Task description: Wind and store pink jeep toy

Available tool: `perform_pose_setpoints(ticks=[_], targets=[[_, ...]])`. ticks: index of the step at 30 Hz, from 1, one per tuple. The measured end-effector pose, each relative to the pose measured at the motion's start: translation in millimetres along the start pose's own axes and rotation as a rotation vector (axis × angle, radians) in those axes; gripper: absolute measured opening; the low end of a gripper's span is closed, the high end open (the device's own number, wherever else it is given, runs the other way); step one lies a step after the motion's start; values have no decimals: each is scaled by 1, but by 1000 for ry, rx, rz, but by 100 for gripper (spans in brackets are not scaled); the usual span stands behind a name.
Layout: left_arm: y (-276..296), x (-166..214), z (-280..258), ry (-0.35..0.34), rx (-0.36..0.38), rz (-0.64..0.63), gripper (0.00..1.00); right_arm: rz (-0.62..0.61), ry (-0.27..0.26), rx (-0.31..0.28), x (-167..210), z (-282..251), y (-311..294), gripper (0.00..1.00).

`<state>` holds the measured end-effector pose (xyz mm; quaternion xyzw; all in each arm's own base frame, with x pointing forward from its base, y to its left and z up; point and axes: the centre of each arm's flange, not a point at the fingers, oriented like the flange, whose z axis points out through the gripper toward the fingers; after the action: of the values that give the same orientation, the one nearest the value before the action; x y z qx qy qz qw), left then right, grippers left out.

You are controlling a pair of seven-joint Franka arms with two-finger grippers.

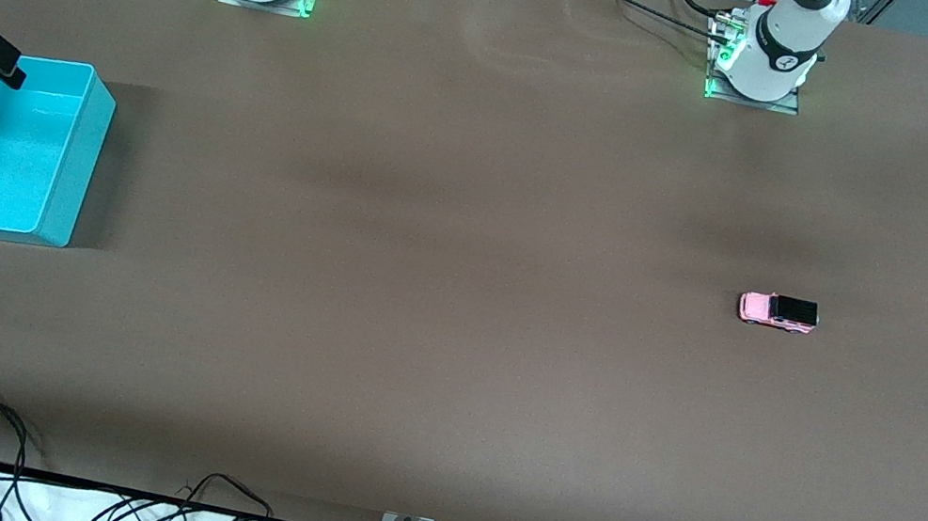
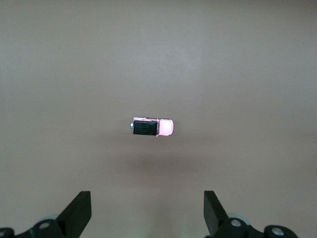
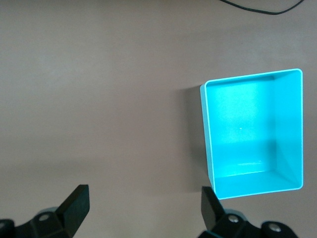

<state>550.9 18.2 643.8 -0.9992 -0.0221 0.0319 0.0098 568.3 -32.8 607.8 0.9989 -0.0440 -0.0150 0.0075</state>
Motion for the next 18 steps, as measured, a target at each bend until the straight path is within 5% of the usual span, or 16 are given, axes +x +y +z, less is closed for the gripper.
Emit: perform_pose_setpoints(ticks=[18], targets=[[-3,-1,1,-10,0,-6,100,23,-1,1,0,0,13,100]])
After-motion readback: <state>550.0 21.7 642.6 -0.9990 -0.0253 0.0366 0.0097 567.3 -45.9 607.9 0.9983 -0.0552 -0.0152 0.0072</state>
